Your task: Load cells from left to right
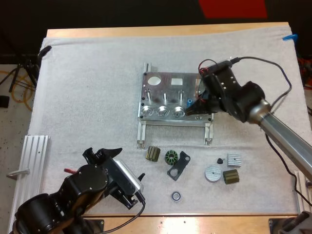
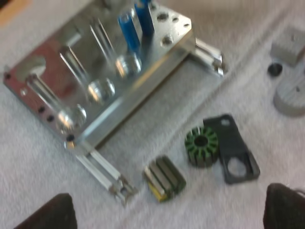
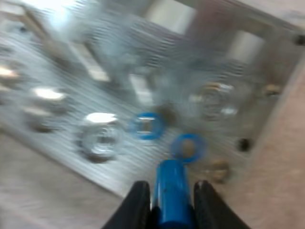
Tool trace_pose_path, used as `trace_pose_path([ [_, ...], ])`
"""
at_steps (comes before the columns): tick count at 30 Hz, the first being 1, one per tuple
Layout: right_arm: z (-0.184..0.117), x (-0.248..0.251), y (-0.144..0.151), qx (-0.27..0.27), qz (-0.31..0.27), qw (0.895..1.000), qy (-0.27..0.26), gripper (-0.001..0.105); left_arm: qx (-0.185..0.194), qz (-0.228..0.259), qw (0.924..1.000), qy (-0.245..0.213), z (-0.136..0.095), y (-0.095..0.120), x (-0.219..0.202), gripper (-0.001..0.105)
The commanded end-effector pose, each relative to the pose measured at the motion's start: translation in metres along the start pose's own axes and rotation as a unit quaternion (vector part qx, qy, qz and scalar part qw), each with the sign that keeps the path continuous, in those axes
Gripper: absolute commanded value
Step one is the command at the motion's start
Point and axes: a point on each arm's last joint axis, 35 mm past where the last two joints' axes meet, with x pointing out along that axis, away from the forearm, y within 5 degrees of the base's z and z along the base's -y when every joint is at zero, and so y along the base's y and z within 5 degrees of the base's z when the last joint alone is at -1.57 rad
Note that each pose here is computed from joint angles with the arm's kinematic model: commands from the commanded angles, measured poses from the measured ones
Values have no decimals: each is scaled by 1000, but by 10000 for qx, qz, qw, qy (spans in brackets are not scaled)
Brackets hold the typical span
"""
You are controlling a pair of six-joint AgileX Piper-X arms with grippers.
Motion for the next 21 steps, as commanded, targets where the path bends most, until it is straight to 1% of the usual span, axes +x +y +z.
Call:
trace_pose_path([
  [1, 2, 2, -5, -160, -215, 9996, 45, 0, -88, 103, 9998, -177, 3, 1, -2, 78],
  [3, 1, 11, -6, -180, -273, 9993, 167, 0, -90, 101, 9997, -186, 4, 1, -2, 78],
  [5, -1, 19, -7, -226, -550, 9977, 331, 0, -89, 102, 9997, -183, 4, 1, -2, 78],
  [7, -2, 24, -7, -323, -649, 9965, 427, 0, -102, 102, 9997, -183, 4, 1, -2, 78],
  [11, -3, 30, -6, -366, -630, 9961, 497, 0, -102, 102, 9997, -183, 4, 1, -2, 78],
  [14, -4, 30, -8, -360, -766, 9950, 533, 0, -116, 101, 9997, -183, 4, 1, -2, 78],
  [21, -4, 34, -8, -360, -717, 9951, 574, 0, -115, 101, 9997, -183, 4, 1, -2, 78],
])
